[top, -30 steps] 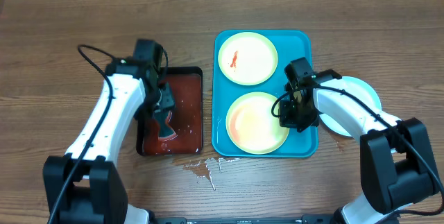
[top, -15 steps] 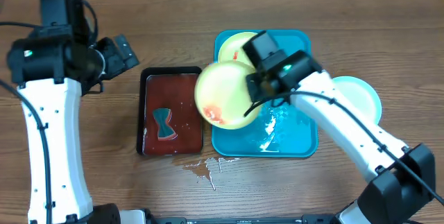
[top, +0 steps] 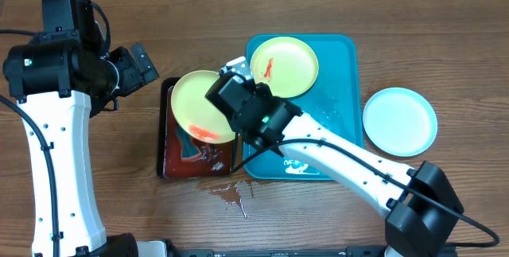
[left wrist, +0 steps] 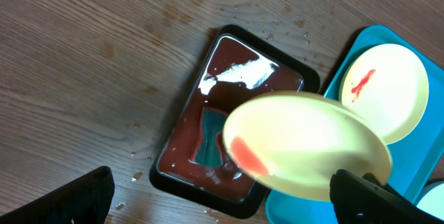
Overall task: Clean dirty plates on tray and stack at the side
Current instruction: 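Lift the lower yellow plate with the right gripper and tilt it over the black tray, then carry the yellow plate right and stack it on the white plate, then grasp the upper yellow plate rim with the right gripper and slide it down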
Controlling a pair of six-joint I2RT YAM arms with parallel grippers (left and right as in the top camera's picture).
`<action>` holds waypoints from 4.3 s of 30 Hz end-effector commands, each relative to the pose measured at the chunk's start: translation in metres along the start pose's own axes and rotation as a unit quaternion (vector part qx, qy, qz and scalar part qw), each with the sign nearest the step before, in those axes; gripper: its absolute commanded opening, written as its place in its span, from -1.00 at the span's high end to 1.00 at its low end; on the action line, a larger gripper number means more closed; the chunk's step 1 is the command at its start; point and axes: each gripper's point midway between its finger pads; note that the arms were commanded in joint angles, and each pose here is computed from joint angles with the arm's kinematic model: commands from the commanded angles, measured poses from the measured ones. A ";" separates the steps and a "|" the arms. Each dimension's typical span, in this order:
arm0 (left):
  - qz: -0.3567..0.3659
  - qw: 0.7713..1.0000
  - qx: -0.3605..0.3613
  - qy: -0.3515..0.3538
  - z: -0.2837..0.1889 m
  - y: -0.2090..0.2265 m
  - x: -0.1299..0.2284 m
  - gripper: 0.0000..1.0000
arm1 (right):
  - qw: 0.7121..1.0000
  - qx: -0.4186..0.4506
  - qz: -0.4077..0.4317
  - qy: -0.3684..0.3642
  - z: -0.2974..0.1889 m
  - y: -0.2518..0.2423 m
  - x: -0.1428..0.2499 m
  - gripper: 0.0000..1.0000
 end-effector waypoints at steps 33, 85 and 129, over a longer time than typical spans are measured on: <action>0.002 1.000 0.005 -0.008 -0.004 -0.001 -0.003 -1.00 | 0.939 0.199 -0.076 -0.270 -0.119 0.018 -0.033 0.93; 0.002 1.000 0.005 -0.008 -0.004 -0.001 -0.003 -0.99 | 0.932 -0.120 0.341 0.038 -0.096 -0.179 -0.084 0.93; 0.002 1.000 0.005 -0.008 -0.004 -0.001 -0.003 -0.99 | 0.942 -0.059 0.321 0.082 -0.069 -0.294 -0.008 0.19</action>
Point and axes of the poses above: each gripper's point midway between its finger pads, its own z axis out along the fingers, its own y axis along the line the jaws close on, x = y × z, and after that the axes turned 11 degrees about z, right-handed
